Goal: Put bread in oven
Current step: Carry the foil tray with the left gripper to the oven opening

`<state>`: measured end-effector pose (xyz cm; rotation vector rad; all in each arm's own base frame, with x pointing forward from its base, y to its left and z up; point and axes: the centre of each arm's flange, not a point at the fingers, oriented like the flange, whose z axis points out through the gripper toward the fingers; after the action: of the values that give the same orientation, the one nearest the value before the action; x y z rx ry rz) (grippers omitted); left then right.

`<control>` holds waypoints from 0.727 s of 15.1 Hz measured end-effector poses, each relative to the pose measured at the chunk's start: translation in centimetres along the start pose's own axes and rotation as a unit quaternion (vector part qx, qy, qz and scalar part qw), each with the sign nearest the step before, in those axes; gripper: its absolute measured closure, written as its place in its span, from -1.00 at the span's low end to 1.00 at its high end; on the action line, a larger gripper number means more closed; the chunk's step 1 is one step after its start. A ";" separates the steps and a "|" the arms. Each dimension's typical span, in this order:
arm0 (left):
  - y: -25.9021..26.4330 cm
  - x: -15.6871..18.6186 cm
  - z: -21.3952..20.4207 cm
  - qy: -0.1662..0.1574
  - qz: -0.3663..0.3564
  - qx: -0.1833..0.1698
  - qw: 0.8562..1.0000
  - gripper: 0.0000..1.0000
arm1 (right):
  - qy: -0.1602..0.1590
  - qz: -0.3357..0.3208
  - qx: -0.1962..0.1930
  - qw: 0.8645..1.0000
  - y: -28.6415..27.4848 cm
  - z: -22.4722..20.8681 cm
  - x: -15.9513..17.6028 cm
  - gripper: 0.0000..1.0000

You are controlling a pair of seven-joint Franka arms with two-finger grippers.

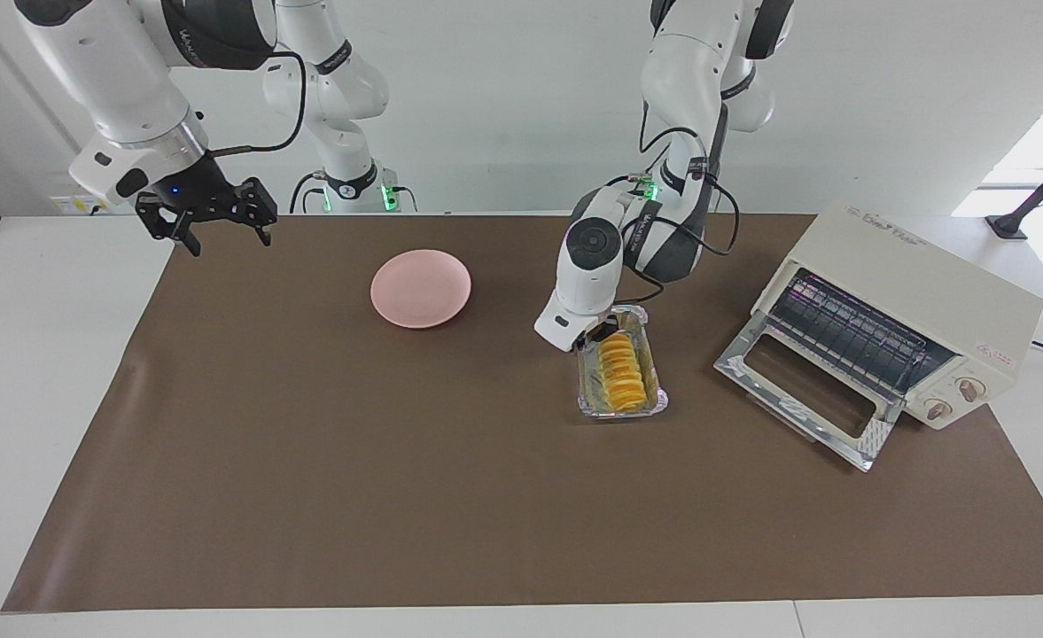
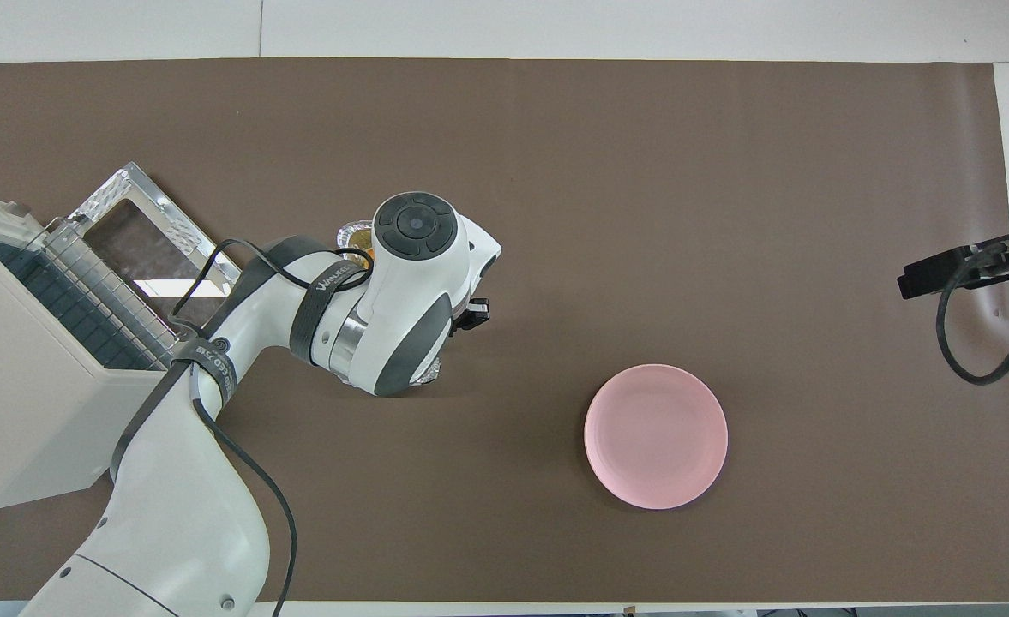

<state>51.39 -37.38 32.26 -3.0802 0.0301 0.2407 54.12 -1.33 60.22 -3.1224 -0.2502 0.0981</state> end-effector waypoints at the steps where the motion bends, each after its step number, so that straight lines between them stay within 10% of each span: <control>1: 0.0 0.0 0.0 0.000 0.002 0.000 1.000 0.96 | 0.000 0.000 0.000 1.000 0.0 0.0 0.0 -1.00; 11: -3.2 3.5 -5.2 0.002 -0.029 -0.006 1.000 0.96 | 0.000 0.000 0.000 1.000 0.0 0.0 0.0 -1.00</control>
<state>55.69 -34.51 37.04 -3.0888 -0.0599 0.2336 54.12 -1.36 60.21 -3.1224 -0.2495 0.0986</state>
